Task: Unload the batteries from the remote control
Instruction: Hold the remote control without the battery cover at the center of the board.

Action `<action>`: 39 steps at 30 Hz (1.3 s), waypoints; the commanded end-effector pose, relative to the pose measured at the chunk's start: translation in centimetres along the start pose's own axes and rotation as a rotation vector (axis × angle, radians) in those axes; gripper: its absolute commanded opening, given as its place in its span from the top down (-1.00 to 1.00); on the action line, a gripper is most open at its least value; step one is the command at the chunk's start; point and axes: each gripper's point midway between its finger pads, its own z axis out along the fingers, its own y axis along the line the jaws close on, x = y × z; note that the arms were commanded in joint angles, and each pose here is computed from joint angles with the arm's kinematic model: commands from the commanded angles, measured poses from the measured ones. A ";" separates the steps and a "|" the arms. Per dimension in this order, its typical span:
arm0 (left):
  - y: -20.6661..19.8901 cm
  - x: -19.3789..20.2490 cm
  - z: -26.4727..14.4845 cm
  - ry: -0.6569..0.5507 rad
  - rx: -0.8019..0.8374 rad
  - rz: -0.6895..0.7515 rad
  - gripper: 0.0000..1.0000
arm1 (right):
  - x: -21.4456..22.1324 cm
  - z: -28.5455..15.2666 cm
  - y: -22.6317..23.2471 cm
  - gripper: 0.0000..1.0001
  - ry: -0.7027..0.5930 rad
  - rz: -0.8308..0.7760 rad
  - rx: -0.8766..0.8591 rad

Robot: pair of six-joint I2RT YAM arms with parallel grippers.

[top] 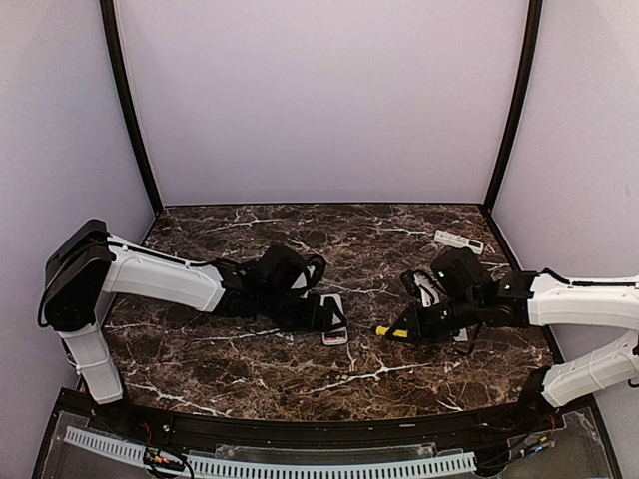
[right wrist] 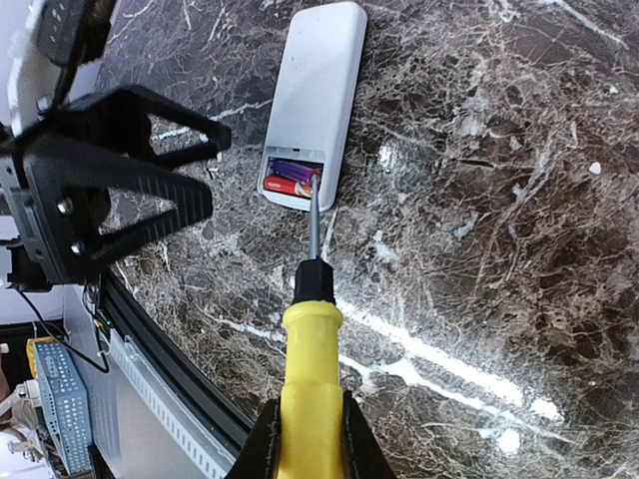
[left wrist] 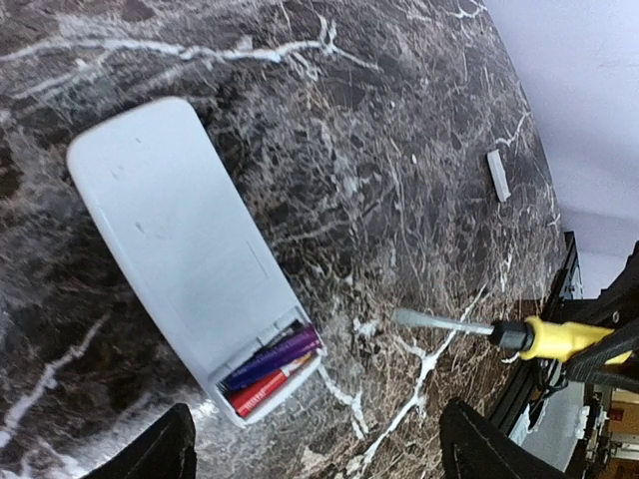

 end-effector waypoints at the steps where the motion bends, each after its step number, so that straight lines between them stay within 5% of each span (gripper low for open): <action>1: 2.1 -2.2 -1.7 -0.029 -0.079 0.006 -0.64 | -0.6 0.7 1.9 1.00 -0.009 -0.017 -0.043; 13: 5.1 -3.6 0.1 0.013 -0.180 -0.011 -0.19 | -1.0 2.1 1.8 1.00 0.000 -0.018 -0.028; 39: 5.6 -1.3 3.1 0.087 -0.108 -0.117 0.38 | -1.0 3.8 1.2 1.00 0.036 -0.029 0.003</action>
